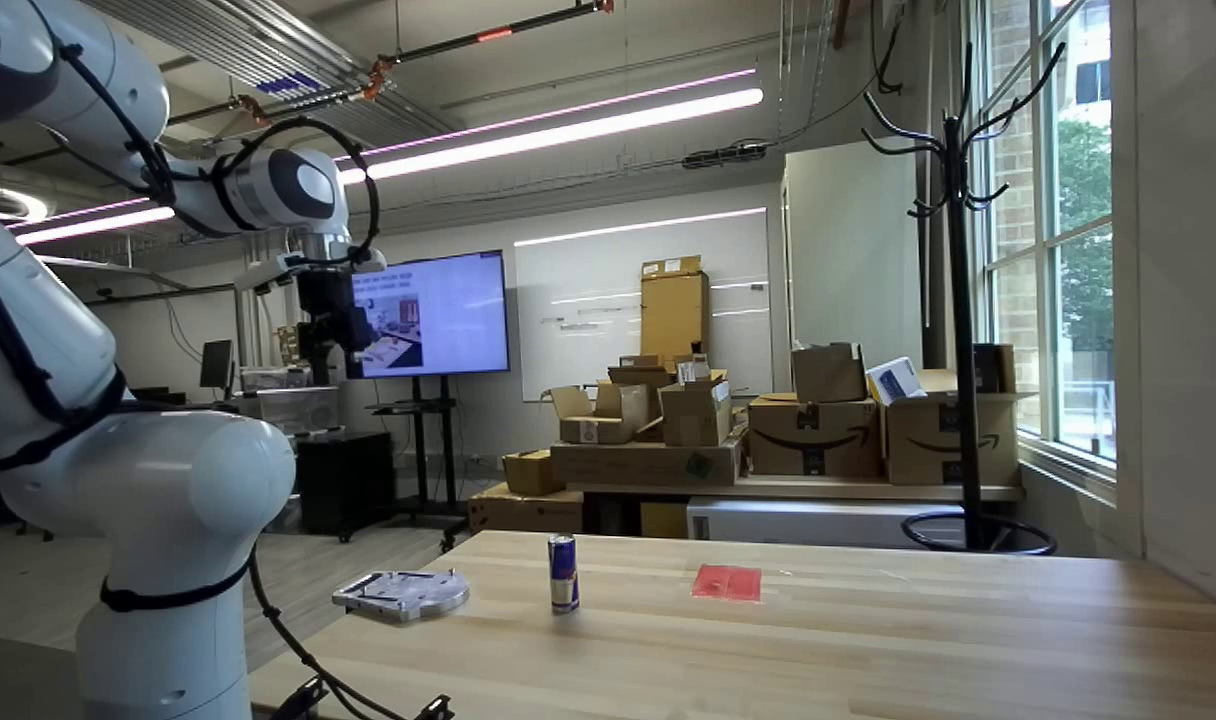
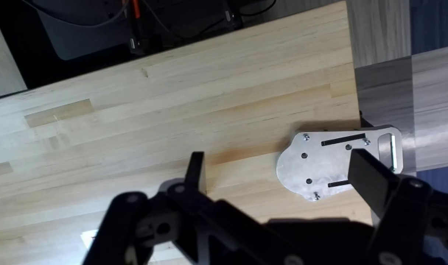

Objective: Move the can on the table

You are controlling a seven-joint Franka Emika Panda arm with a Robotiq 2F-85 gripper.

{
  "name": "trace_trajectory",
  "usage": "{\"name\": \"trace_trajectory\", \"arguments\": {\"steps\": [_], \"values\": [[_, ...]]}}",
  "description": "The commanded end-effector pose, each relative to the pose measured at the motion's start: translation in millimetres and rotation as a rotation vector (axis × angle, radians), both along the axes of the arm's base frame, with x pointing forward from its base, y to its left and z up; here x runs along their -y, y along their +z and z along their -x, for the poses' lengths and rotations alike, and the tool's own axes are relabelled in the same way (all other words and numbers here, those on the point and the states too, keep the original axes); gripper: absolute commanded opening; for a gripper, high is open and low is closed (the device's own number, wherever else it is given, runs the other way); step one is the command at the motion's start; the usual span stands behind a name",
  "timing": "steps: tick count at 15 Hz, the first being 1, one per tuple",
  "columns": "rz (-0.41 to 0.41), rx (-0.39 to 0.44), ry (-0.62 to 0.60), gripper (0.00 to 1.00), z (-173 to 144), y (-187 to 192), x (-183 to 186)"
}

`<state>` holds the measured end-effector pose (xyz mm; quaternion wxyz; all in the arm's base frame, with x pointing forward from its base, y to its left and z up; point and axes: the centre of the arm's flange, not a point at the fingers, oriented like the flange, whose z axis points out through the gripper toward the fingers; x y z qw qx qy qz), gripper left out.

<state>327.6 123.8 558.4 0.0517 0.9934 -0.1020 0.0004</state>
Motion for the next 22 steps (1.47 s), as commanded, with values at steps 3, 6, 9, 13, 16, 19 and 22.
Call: {"name": "trace_trajectory", "arguments": {"steps": [3,6,9,13,16,19,22], "values": [[-0.048,0.042,-0.062,1.00,-32.1,3.2,35.5],[-0.062,0.098,-0.138,1.00,-63.7,-6.4,75.8],[-0.093,0.121,-0.214,1.00,-97.4,-21.9,123.6],[-0.105,0.104,-0.285,1.00,-142.3,-61.5,177.0],[-0.097,0.071,-0.307,1.00,-176.8,-98.1,197.9],[-0.087,0.038,-0.307,1.00,-209.5,-133.2,207.9],[-0.071,-0.002,-0.317,1.00,-233.5,-163.9,221.7]]}}
